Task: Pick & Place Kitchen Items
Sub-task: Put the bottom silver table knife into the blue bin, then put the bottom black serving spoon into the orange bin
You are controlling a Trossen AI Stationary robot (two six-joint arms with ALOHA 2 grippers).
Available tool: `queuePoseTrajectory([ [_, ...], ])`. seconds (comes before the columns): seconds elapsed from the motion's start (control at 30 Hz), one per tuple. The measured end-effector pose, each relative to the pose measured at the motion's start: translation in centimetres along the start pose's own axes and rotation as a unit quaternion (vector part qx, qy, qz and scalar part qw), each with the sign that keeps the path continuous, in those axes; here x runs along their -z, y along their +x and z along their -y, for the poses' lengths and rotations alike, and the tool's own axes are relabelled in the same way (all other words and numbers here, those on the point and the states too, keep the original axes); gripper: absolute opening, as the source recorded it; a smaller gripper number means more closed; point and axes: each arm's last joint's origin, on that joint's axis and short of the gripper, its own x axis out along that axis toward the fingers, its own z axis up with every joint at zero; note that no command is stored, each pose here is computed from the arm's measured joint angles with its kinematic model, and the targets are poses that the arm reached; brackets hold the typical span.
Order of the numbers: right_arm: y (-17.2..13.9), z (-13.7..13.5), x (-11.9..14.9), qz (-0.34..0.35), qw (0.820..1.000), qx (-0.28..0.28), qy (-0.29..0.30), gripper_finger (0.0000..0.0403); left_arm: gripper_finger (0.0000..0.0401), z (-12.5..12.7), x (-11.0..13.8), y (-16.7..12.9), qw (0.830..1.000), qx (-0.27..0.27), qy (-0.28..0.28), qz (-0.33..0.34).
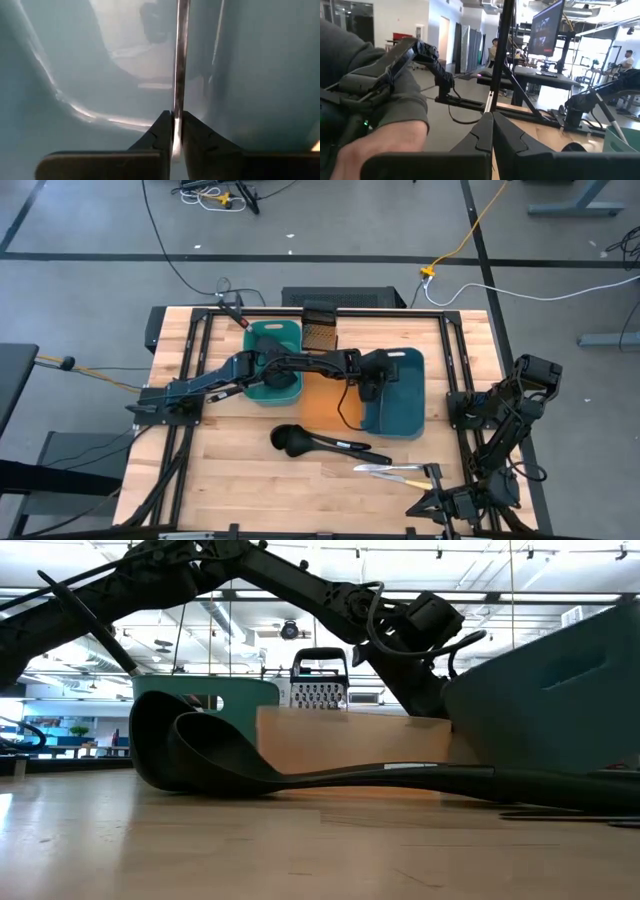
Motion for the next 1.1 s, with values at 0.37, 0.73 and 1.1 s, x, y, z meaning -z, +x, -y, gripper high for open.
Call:
queuePoseTrajectory([
  [0.37,0.04,0.03,0.04,-0.001,1.000,0.001,-0.002,0.0010,0.0043,-0.07,-0.25,-0.03,1.000,0.005,0.013,-0.019],
  [0.73,0.04,0.03,0.03,-0.001,1.000,0.001,0.000,0.0010,0.0047,-0.23,-0.35,-0.10,0.999,0.003,0.012,-0.038],
  [1.1,0.04,0.03,0.03,-0.001,1.000,0.001,0.000,0.0010,0.0071,-0.52,-0.45,-0.15,0.998,-0.006,0.002,-0.058],
])
